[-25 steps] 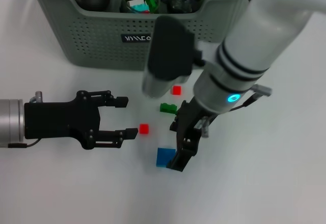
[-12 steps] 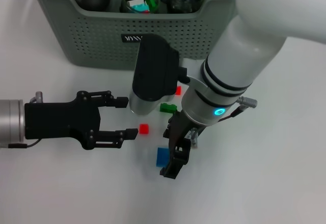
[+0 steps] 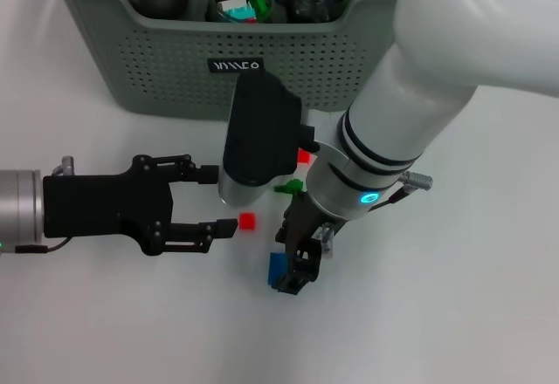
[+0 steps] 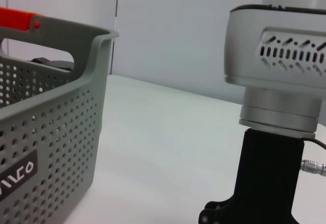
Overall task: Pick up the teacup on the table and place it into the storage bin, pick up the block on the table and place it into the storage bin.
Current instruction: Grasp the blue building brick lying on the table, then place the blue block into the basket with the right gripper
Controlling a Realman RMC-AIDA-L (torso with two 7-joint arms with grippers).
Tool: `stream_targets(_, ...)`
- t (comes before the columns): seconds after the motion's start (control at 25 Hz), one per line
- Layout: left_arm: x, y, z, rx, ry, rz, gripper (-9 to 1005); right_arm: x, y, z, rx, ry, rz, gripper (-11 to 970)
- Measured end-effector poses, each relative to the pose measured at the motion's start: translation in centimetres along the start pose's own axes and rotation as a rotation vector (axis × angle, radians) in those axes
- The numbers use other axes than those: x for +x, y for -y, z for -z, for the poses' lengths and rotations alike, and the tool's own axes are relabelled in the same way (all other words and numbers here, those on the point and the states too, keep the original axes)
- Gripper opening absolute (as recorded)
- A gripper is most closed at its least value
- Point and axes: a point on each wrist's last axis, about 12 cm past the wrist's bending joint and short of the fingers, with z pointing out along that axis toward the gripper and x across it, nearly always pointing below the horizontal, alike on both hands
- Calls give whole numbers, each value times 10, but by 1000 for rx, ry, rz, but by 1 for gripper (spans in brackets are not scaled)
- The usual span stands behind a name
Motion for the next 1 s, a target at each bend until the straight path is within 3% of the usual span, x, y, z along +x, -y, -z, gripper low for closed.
stream_targets(0.32, -1, -1, -1, -3, -2, -4, 765, 0, -2, -2, -1, -5, 11, 634)
stream_targets(0.56, -1, -2, -1, -3, -2, -4, 765, 0, -3, -4, -2, -13, 19, 641)
stream_targets(1.0, -1, -1, -1, -3, 0, -4, 764, -1, -6, -1, -1, -17, 45, 509)
